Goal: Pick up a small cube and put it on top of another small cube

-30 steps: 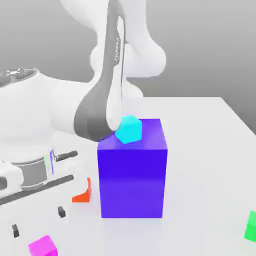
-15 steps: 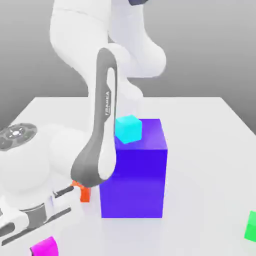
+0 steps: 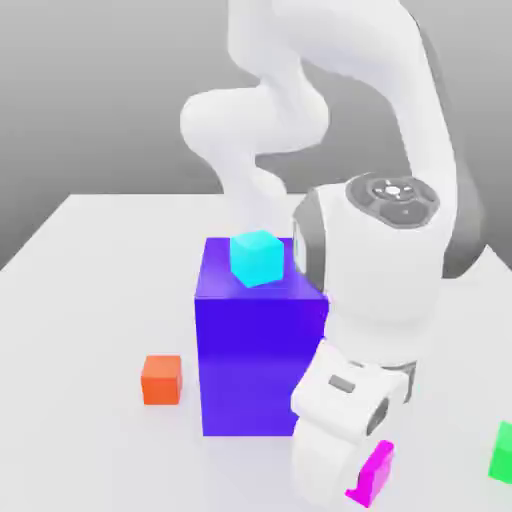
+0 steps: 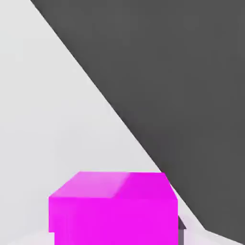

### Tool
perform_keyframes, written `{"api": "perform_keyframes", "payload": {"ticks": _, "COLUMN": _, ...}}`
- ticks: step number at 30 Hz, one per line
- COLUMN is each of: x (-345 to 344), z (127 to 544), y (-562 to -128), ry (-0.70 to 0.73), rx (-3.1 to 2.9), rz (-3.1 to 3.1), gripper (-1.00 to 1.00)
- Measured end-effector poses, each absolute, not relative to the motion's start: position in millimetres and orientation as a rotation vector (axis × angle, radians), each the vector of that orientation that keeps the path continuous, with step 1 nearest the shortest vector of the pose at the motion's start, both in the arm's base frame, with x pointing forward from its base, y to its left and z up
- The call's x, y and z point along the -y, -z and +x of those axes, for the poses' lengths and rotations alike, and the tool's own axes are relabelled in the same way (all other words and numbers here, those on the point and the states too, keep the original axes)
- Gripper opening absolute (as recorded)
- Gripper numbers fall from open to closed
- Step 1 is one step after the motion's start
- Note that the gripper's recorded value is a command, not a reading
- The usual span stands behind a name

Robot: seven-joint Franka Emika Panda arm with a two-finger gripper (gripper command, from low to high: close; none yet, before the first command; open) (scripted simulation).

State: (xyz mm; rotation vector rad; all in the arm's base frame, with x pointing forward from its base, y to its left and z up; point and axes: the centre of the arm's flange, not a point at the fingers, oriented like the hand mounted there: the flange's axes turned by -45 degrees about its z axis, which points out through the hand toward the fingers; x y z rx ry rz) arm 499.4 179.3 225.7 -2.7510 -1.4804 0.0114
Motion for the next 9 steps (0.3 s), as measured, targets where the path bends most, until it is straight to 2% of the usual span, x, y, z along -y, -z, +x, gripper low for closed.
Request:
{"api": "perform_keyframes", "payload": {"ticks": 3, "x": -255, "z": 466, "y": -227, "ry": -0.008, "rx": 1.582, "rz": -2.703, "gripper": -1.00}}
{"api": "perform_keyframes", "payload": {"ticks": 5, "x": -302, "z": 445, "y": -203, "ry": -0.004, "rx": 1.645, "rz": -2.672, "gripper": -1.00}}
{"api": "perform_keyframes", "payload": {"ticks": 6, "x": -312, "z": 439, "y": -189, "ry": -0.003, "rx": 1.660, "rz": -2.665, "gripper": 1.00}}
{"api": "perform_keyframes", "payload": {"ticks": 9, "x": -312, "z": 439, "y": -189, "ry": -0.003, "rx": 1.660, "rz": -2.665, "gripper": 1.00}}
